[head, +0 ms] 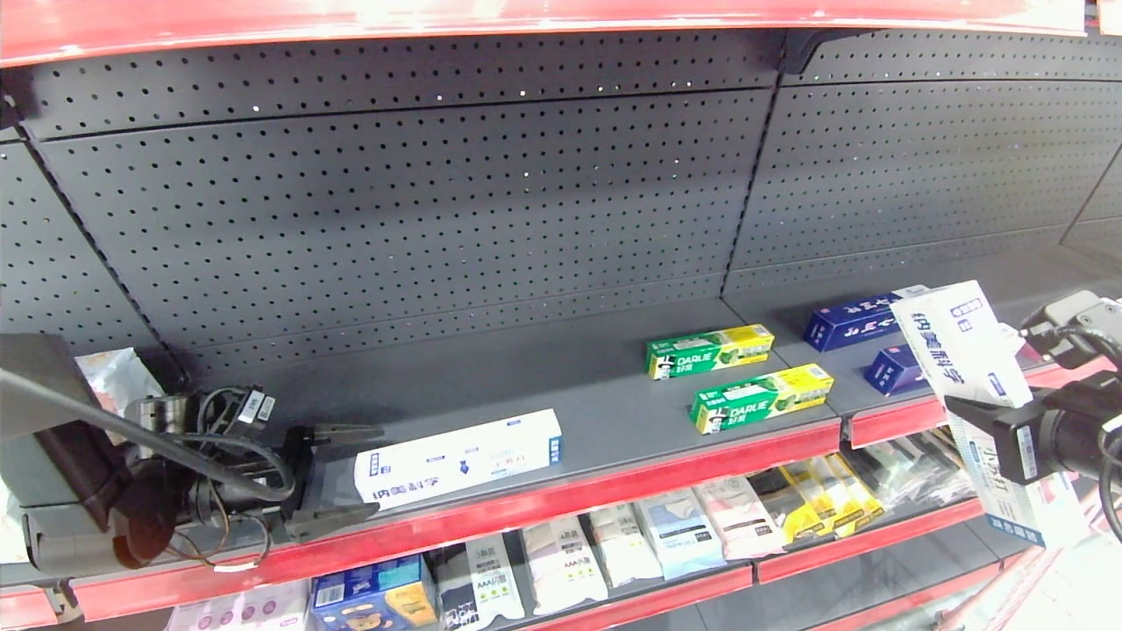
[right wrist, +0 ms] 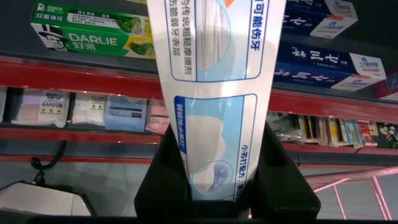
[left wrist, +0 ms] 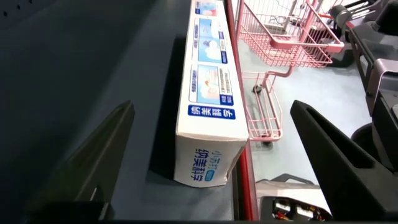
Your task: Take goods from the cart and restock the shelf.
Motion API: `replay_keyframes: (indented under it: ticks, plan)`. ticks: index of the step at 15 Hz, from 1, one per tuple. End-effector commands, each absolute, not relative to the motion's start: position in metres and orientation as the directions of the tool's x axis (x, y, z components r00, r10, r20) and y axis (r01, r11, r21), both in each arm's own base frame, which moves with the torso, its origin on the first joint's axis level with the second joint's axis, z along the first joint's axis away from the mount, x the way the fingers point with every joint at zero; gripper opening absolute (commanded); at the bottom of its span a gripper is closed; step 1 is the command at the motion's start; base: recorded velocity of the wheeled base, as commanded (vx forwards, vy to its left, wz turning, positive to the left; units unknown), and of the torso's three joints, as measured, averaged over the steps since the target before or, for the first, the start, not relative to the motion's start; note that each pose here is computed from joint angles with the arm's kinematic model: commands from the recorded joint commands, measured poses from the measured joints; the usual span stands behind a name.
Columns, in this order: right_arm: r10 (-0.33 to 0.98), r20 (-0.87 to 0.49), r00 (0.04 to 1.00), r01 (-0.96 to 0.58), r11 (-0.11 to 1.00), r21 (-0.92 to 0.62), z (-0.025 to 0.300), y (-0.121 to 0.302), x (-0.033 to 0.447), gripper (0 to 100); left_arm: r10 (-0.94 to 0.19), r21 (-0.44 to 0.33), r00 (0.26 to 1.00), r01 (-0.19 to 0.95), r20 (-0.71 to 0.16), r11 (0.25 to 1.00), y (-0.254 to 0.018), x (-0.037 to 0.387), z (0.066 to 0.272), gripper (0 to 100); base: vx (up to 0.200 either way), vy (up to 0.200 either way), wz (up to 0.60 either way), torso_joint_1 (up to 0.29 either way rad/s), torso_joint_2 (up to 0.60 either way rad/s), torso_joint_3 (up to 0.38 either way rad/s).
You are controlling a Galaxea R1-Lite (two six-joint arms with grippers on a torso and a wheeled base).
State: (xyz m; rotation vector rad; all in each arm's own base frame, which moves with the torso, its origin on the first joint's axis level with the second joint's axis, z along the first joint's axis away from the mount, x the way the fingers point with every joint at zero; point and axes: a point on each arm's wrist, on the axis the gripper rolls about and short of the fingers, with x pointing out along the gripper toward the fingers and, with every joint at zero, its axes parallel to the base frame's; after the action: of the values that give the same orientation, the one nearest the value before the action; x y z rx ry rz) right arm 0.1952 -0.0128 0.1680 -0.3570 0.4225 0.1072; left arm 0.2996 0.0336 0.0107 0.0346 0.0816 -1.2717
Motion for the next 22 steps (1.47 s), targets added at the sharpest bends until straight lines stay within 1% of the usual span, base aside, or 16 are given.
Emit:
replay_keyframes:
  ticks: [1, 5, 9, 12, 13, 14, 15, 16, 18, 22]
  plan:
    - [0.028, -0.417, 0.908, -0.175, 0.932, -0.317, 0.169, -0.013, 0.196, 0, -0.950, 0.015, 0.303, 0.953, -0.076, 0.303, 0.036, 0.299, 0.023, 100, 0.000, 0.000, 0.00, 0.000, 0.00, 0.000]
    - [0.030, -0.421, 0.906, -0.178, 0.932, -0.316, 0.168, -0.013, 0.197, 0, -0.950, 0.036, 0.304, 0.953, -0.074, 0.302, 0.035, 0.297, 0.029, 100, 0.000, 0.000, 0.00, 0.000, 0.00, 0.000]
    - [0.040, -0.420, 0.907, -0.187, 0.930, -0.315, 0.168, -0.011, 0.198, 0, -0.950, 0.085, 0.304, 0.951, -0.069, 0.298, 0.034, 0.293, 0.044, 100, 0.000, 0.000, 0.00, 0.000, 0.00, 0.000]
    - [0.044, -0.417, 0.908, -0.190, 0.930, -0.315, 0.169, -0.010, 0.200, 0, -0.950, 0.111, 0.305, 0.948, -0.067, 0.297, 0.033, 0.291, 0.049, 100, 0.000, 0.000, 0.00, 0.000, 0.00, 0.000]
    - [0.047, -0.419, 0.907, -0.193, 0.929, -0.315, 0.169, -0.009, 0.200, 0, -0.951, 0.152, 0.302, 0.945, -0.063, 0.290, 0.032, 0.289, 0.057, 100, 0.000, 0.000, 0.00, 0.000, 0.00, 0.000]
    - [0.047, -0.420, 0.906, -0.194, 0.929, -0.315, 0.168, -0.009, 0.199, 0, -0.952, 0.159, 0.299, 0.945, -0.062, 0.286, 0.030, 0.287, 0.060, 100, 0.000, 0.000, 0.00, 0.000, 0.00, 0.000]
    - [0.051, -0.419, 0.907, -0.198, 0.928, -0.315, 0.169, -0.008, 0.200, 0, -0.954, 0.182, 0.293, 0.943, -0.058, 0.279, 0.027, 0.281, 0.071, 100, 0.000, 0.000, 0.00, 0.000, 0.00, 0.000]
    - [0.051, -0.417, 0.907, -0.197, 0.929, -0.314, 0.169, -0.008, 0.199, 0, -0.954, 0.195, 0.296, 0.940, -0.057, 0.280, 0.026, 0.277, 0.076, 100, 0.000, 0.000, 0.00, 0.000, 0.00, 0.000]
    - [0.054, -0.420, 0.906, -0.200, 0.928, -0.313, 0.168, -0.008, 0.196, 0, -0.954, 0.222, 0.295, 0.935, -0.054, 0.277, 0.026, 0.274, 0.081, 100, 0.000, 0.000, 0.00, 0.000, 0.00, 0.000]
    - [0.056, -0.405, 0.913, -0.198, 0.928, -0.317, 0.170, -0.007, 0.190, 0, -0.948, 0.243, 0.316, 0.924, -0.051, 0.295, 0.027, 0.256, 0.094, 100, 0.000, 0.000, 0.00, 0.000, 0.00, 0.000]
